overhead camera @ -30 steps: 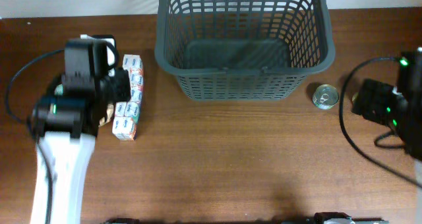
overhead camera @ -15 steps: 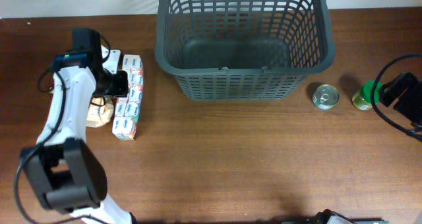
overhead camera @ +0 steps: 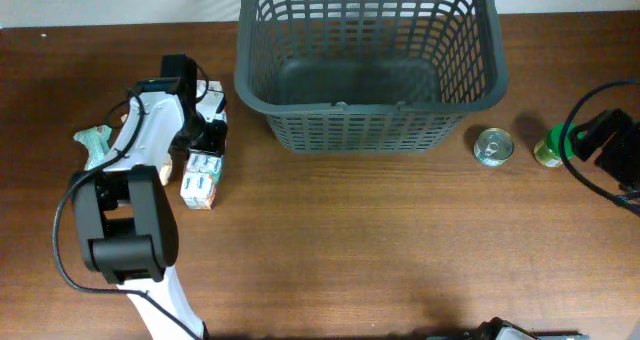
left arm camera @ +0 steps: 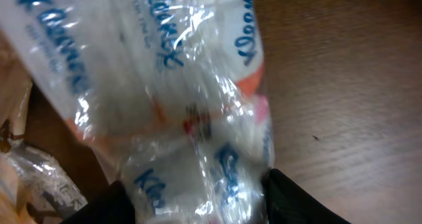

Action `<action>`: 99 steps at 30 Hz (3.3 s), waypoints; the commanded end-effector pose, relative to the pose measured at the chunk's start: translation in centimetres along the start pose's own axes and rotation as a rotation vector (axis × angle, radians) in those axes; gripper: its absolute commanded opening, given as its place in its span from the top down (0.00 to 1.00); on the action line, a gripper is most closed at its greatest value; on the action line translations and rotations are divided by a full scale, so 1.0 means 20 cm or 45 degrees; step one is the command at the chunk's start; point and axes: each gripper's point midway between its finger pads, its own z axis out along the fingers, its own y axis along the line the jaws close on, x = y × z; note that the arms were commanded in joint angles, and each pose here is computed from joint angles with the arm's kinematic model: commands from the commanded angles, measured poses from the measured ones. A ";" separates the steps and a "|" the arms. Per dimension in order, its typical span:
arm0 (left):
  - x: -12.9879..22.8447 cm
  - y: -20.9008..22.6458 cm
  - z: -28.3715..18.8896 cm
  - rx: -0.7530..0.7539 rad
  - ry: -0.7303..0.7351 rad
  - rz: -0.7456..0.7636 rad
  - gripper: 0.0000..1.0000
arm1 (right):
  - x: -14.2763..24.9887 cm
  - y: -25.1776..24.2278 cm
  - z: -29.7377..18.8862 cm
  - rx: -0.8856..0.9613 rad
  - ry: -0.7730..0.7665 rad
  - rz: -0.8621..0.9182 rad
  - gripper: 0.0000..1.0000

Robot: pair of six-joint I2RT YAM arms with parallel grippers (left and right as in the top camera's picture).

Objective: Pack container
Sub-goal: 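Lift the tissue packs and lower them into the basket, then grasp the tan wrapped pouch with the left gripper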

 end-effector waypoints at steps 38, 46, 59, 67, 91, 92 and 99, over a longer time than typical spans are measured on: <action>-0.54 0.07 -1.75 -0.376 -0.938 0.153 0.98 | 0.00 0.01 -0.01 -0.016 -0.005 -0.006 0.01; -0.52 -0.78 -2.26 -0.391 -1.377 1.068 0.99 | 0.00 0.01 -0.01 -0.016 -0.004 -0.007 0.01; -0.87 -1.40 -1.22 -0.274 -0.964 1.708 0.98 | 0.00 0.01 -0.01 -0.016 -0.005 -0.006 0.01; -1.12 -1.26 -0.71 -0.503 -0.747 1.727 0.98 | 0.00 0.01 -0.01 -0.016 -0.004 -0.006 0.01; -0.80 -0.89 -1.74 -0.631 -1.040 0.803 0.01 | 0.00 0.01 -0.01 -0.016 -0.004 -0.007 0.01; -0.74 -0.80 -1.82 -0.604 -1.062 0.675 0.01 | 0.00 0.01 -0.01 -0.016 -0.004 -0.006 0.01; -0.20 -0.06 -1.80 -0.328 -0.756 -0.019 0.01 | 0.00 0.01 -0.01 -0.016 -0.004 -0.006 0.01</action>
